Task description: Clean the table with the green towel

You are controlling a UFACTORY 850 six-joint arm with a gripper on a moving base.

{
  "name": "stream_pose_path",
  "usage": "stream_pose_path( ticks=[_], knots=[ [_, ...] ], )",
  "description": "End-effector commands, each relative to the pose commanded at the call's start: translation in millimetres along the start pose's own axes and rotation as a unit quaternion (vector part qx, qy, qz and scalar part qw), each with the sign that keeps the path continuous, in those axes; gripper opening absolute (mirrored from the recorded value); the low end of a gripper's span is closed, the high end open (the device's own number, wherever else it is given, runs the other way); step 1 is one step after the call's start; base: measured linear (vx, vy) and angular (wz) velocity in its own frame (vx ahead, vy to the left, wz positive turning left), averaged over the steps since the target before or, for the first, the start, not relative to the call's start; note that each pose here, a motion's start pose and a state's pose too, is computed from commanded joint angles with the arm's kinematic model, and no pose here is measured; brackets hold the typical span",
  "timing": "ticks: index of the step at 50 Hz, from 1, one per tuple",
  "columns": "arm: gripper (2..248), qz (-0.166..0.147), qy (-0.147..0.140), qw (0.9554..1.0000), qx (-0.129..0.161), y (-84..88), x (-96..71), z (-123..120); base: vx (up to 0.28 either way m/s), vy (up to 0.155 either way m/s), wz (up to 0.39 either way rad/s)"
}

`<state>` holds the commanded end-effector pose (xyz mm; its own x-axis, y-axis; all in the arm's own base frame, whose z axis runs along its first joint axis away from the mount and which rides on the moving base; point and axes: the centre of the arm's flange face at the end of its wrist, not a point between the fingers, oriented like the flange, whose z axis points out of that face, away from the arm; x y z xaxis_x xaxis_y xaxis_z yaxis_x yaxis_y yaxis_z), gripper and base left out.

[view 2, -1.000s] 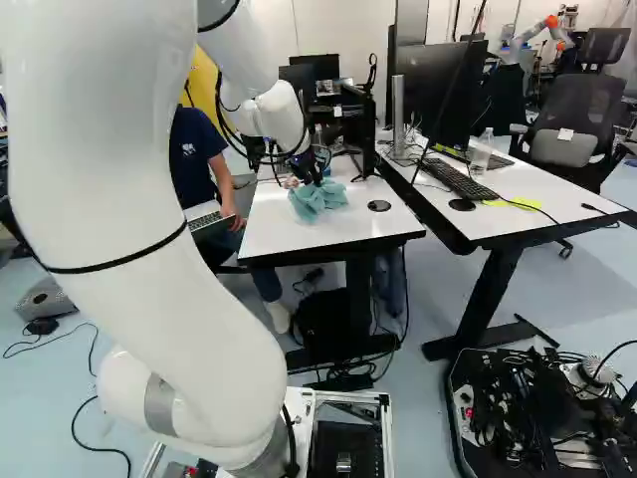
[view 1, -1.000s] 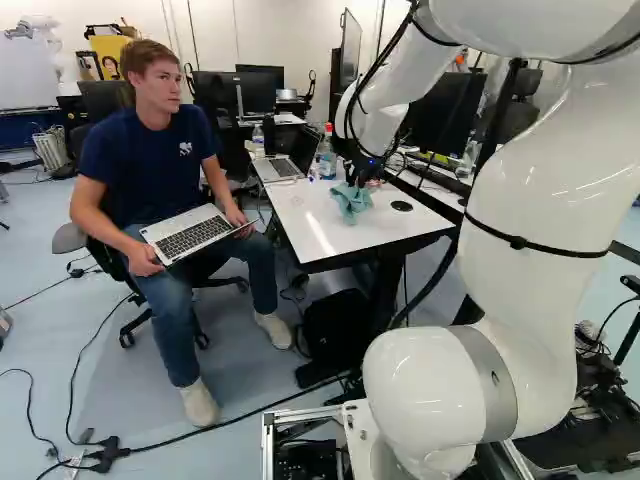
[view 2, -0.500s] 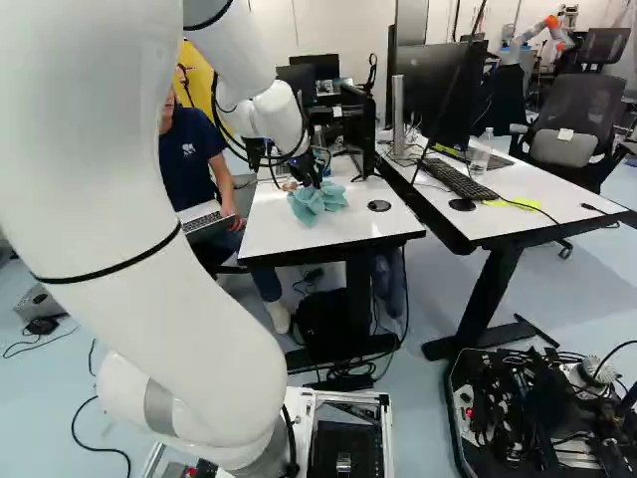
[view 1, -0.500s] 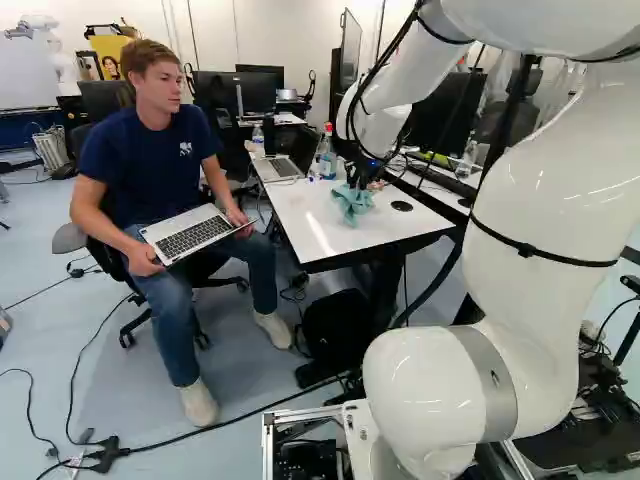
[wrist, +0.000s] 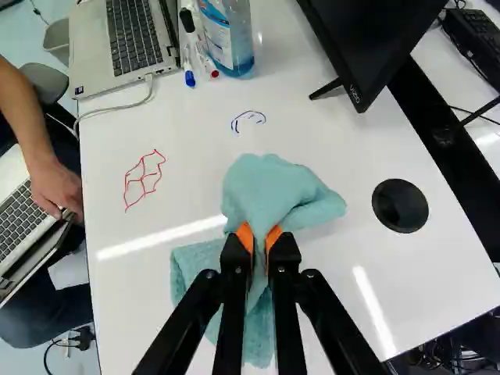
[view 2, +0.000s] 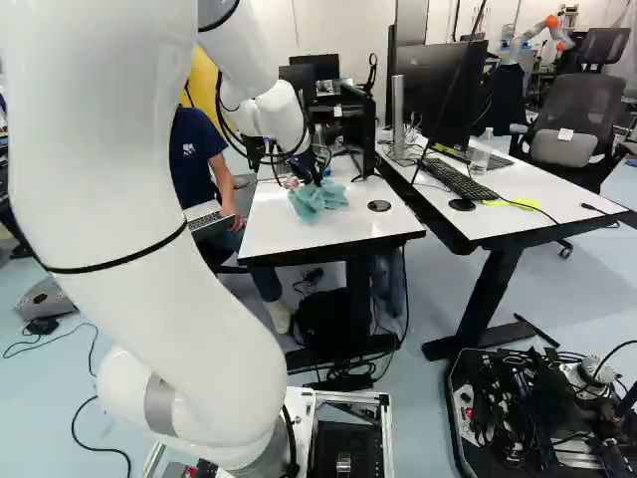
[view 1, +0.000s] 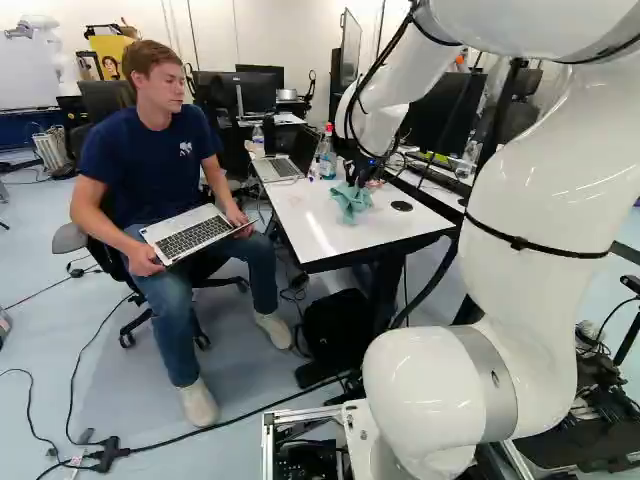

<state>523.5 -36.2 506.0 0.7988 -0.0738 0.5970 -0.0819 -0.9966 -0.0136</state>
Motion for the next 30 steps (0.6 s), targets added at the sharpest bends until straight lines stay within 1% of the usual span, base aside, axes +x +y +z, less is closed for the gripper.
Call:
stream_pose_path(
  ticks=[30],
  knots=[
    [39,-0.005,0.010,0.9999,0.004,-7.6,45.3,36,0.000,0.000,0.000]
  ],
)
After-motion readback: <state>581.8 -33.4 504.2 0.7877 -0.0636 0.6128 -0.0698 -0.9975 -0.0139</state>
